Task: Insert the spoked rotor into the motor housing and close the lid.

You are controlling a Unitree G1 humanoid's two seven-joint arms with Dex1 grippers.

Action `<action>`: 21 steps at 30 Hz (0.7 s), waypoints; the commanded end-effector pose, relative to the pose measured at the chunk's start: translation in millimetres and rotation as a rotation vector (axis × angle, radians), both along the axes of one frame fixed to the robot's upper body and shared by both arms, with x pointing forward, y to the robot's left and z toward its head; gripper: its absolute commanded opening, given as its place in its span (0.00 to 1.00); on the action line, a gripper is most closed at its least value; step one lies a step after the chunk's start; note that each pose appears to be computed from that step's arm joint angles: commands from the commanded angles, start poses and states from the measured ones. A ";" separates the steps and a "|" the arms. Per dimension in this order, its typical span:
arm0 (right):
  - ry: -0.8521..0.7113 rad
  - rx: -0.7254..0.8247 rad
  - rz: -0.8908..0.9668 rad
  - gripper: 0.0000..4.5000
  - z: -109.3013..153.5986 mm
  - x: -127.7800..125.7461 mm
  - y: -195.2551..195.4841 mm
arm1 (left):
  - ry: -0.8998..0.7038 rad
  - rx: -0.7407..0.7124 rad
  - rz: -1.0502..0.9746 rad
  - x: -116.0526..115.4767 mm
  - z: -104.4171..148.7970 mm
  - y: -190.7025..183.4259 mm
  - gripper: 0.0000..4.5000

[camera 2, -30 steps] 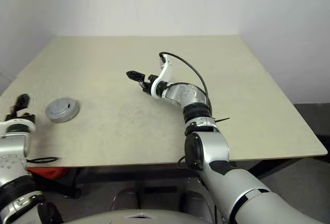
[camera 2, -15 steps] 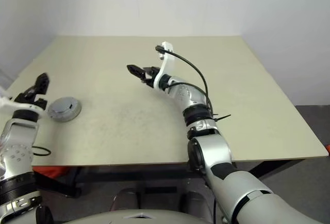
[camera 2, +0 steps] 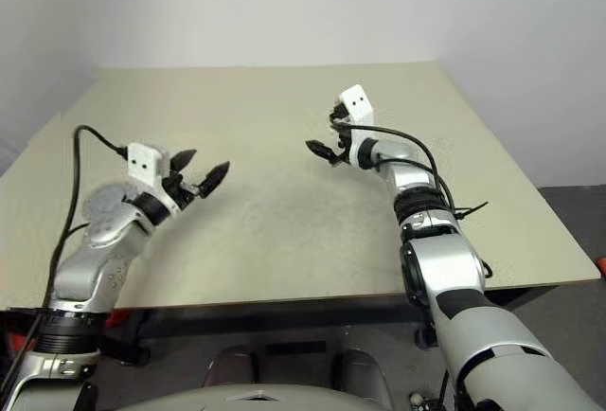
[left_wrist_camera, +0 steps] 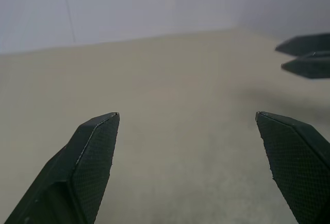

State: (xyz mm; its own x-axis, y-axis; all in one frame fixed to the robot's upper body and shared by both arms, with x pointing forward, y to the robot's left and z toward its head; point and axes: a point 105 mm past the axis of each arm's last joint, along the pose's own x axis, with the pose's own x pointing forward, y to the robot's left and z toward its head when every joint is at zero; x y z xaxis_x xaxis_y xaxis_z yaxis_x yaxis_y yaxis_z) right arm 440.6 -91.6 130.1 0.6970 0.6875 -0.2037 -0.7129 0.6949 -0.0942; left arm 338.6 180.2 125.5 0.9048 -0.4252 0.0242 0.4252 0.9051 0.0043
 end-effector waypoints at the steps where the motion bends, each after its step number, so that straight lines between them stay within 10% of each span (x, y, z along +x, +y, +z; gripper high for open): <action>1: -0.058 -0.026 0.045 0.99 6.5 -2.6 6.0 | -0.058 0.030 -0.009 4.4 8.8 -2.7 0.99; 21: -0.078 0.003 0.056 0.99 -0.1 -6.6 20.5 | -0.087 0.034 0.035 6.7 8.7 -2.5 0.99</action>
State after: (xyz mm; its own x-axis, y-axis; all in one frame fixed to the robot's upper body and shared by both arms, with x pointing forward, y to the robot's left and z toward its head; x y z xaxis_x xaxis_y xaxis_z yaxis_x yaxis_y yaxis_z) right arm 432.2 -73.8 116.1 0.6664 0.7187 -0.1985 -0.7441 0.6580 -0.1156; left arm 346.3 175.7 118.5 0.9150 -0.4023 0.0305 0.4011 0.9152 0.0396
